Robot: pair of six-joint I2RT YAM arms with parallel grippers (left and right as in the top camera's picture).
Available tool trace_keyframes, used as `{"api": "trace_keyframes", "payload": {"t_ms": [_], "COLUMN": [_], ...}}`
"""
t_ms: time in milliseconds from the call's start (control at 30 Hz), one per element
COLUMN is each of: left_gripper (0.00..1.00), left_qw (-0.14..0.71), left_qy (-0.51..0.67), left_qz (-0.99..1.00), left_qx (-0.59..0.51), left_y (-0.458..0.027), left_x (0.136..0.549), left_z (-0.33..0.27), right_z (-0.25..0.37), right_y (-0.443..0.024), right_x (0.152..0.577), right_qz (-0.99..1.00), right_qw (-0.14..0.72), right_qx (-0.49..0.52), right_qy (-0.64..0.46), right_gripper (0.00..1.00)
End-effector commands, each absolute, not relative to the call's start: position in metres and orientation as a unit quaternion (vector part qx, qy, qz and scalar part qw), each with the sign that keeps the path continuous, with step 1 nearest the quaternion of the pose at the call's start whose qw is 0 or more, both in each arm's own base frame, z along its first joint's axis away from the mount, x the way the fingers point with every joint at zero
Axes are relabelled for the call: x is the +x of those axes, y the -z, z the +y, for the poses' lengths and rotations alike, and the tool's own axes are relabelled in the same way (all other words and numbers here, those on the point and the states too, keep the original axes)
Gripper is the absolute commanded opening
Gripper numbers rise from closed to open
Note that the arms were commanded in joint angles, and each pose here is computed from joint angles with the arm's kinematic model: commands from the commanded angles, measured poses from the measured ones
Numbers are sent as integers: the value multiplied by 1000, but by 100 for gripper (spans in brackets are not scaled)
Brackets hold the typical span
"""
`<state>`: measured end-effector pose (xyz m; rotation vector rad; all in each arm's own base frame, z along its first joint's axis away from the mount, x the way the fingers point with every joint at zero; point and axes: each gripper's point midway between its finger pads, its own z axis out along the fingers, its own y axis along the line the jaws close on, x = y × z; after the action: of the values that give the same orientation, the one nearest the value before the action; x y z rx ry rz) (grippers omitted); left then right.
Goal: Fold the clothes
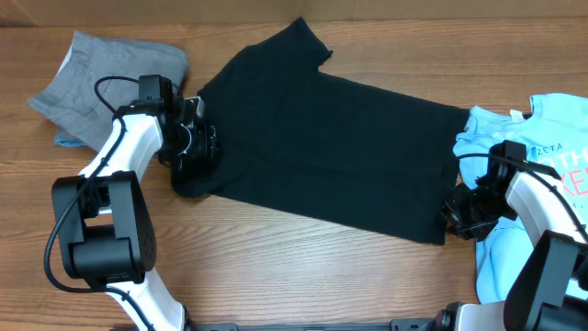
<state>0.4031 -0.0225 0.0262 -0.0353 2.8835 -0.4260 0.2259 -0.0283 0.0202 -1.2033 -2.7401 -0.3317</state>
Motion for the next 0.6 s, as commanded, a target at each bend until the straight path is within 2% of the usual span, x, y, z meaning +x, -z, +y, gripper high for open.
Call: {"api": "trace_keyframes", "payload": {"t_ms": [0,300,467,567], "left_gripper": [64,64,53,52], "left_qw": [113,98,102,102], "left_qy": [98,81,112,115], "left_qz": [988,989,986,986], "left_qx": [-38,-71,-66,-66], "left_y": [-25,-22,-25,-24], "left_x": [408,402,404,404], "left_z": [-6,2,-9,-10], "right_z": [-32,-31,-31,-31], "right_y": [-30,-30,-30,-30], "right_x": [238,237,237,237], "right_qz": [-911,-910,-910,-910], "right_qw": [39,43,42,42], "right_qx": [-395,-395,-395,-395], "right_qy": [117,117,117,117], "right_gripper": [33,34,34,34]}}
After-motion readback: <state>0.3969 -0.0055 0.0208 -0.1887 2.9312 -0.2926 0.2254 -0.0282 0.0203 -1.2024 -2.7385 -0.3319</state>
